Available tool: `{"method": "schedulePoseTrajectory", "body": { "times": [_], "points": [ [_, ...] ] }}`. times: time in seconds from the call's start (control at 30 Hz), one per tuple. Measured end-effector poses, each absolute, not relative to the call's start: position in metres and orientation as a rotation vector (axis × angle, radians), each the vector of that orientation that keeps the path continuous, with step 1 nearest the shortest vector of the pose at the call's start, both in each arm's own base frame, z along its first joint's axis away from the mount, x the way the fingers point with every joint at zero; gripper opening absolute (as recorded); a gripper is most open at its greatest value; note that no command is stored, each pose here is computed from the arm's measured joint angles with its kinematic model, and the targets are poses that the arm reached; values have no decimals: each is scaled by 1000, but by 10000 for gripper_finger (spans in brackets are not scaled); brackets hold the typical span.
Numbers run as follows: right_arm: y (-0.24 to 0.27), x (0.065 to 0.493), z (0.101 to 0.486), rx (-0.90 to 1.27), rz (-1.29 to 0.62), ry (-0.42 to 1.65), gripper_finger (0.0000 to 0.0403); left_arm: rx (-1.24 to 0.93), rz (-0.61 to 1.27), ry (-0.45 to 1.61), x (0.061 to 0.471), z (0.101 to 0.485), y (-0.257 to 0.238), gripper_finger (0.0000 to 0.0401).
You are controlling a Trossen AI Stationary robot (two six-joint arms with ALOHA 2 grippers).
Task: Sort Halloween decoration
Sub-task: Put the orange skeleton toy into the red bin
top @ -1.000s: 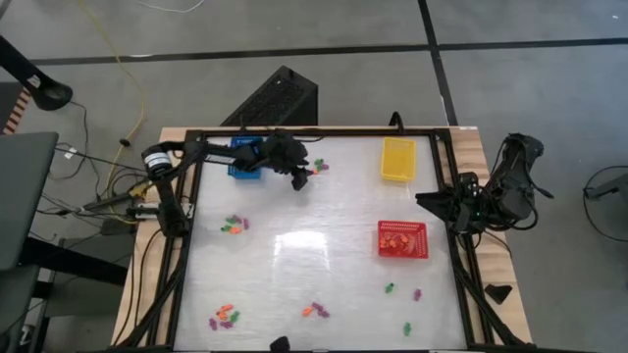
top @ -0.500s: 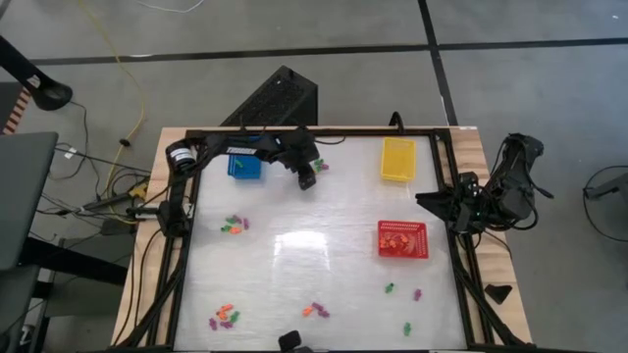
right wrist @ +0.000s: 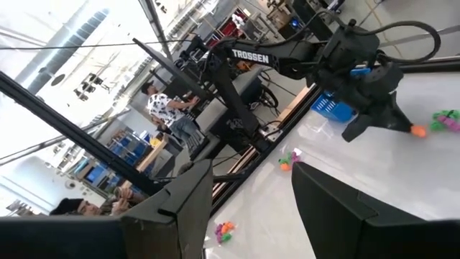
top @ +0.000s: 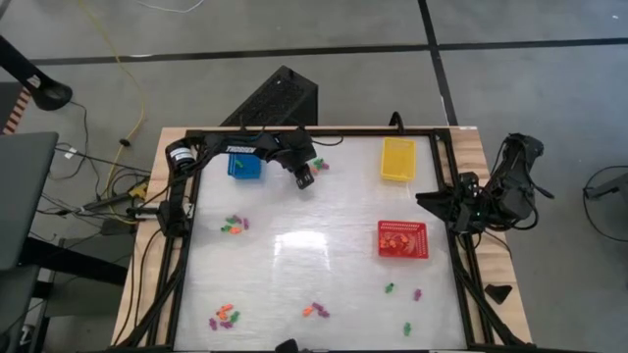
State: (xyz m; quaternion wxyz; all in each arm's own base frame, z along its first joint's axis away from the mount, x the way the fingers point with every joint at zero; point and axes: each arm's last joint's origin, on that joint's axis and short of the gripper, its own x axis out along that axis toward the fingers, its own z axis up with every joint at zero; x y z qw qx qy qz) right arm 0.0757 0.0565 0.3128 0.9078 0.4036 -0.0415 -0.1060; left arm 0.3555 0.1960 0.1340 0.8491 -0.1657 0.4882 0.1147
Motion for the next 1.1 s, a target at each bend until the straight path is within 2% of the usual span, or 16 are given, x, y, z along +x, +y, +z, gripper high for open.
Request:
{"method": "schedulePoseTrajectory", "body": {
  "times": [0.17,0.37,0.67,0.87,1.1],
  "points": [
    [56,76,313,826,-225,-85,221,-352,171,957,364,147,182,0],
    [56,76,313,808,-224,-83,221,-340,44,765,379,179,164,0],
    [56,76,313,772,-237,-85,221,-382,-237,478,423,213,75,0],
    [56,76,314,757,-238,-89,221,-329,-231,470,439,232,19,0],
    [55,76,313,727,-242,-83,221,-334,-187,497,490,246,14,0]
  ]
}}
